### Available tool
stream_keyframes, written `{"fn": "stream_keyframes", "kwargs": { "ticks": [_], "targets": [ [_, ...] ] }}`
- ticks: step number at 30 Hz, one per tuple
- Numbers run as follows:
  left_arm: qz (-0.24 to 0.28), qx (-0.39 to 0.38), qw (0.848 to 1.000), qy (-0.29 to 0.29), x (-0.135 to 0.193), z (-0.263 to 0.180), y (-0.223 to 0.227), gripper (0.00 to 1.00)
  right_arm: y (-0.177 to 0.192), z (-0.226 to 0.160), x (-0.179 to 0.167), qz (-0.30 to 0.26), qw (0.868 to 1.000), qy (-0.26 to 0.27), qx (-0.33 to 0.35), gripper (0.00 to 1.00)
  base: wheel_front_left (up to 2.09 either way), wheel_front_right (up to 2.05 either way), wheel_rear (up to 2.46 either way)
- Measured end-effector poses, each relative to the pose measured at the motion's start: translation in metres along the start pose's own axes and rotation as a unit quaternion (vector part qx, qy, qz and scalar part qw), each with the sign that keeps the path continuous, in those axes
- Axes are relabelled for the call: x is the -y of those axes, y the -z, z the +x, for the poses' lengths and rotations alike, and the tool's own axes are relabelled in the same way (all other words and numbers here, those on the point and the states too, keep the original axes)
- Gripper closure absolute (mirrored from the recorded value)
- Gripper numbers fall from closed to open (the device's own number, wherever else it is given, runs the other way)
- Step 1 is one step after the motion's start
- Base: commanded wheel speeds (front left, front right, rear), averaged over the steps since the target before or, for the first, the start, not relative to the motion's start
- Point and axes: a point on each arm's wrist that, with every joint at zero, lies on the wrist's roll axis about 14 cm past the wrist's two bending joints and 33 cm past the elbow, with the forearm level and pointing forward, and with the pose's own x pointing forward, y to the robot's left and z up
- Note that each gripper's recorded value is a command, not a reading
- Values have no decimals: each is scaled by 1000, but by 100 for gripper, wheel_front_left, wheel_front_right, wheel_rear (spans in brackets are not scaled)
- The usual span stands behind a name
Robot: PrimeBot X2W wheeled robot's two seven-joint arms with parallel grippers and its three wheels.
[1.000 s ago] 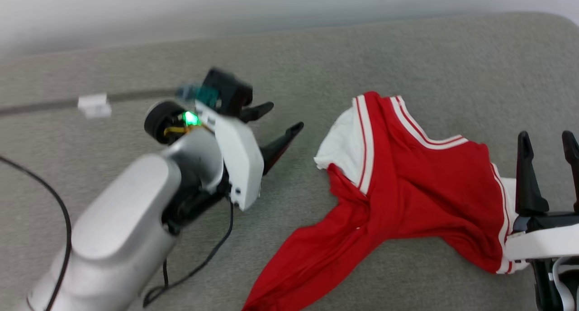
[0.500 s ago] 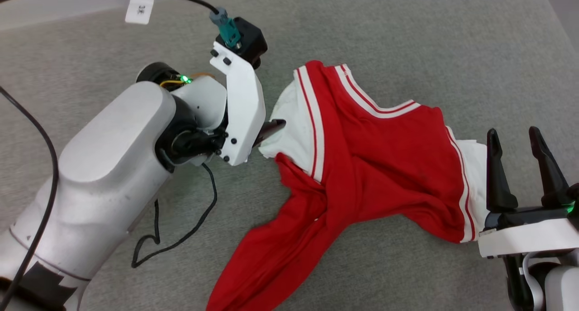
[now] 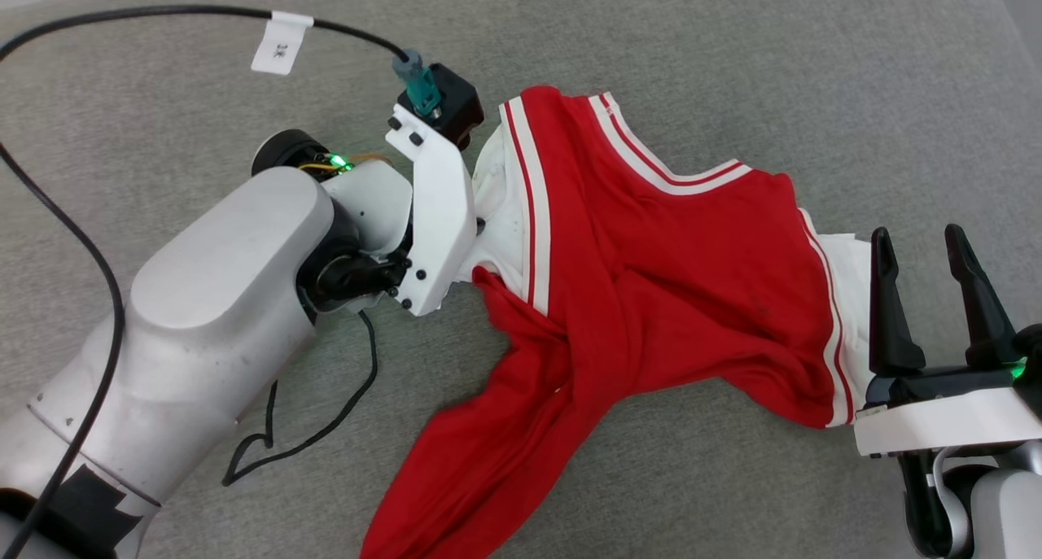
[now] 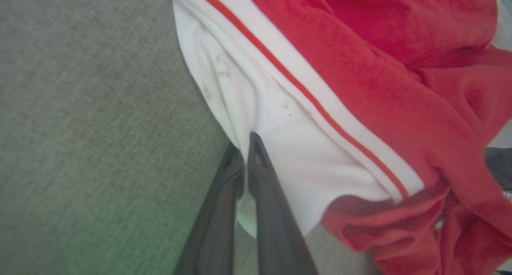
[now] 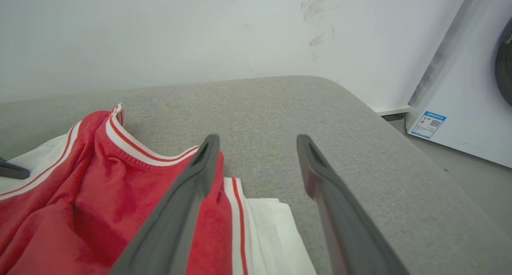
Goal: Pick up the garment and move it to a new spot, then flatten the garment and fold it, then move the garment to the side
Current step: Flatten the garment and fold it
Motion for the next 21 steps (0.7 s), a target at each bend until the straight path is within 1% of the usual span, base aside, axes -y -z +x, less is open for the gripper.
{"fn": "stream_keyframes", "kwargs": {
  "ticks": [4,7,11,17,21],
  "targets": [
    [-10,32,999,-20,-11,-13,-1,100,-4,4,-6,-3,1000,-10,5,0,0,0,0],
    [-15,68,996,-48,-24,-33,-5,100,-8,6,-13,-4,1000,-21,9,0,0,0,0],
    [-28,118,989,-86,-38,-66,-7,100,-18,6,-23,-11,999,-36,15,0,0,0,0],
    [-62,170,970,-161,-64,-121,21,100,-32,4,-46,-13,997,-70,24,0,0,0,0],
    [-86,200,952,-214,-76,-159,49,100,-41,3,-65,-11,995,-98,30,0,0,0,0]
  ]
}}
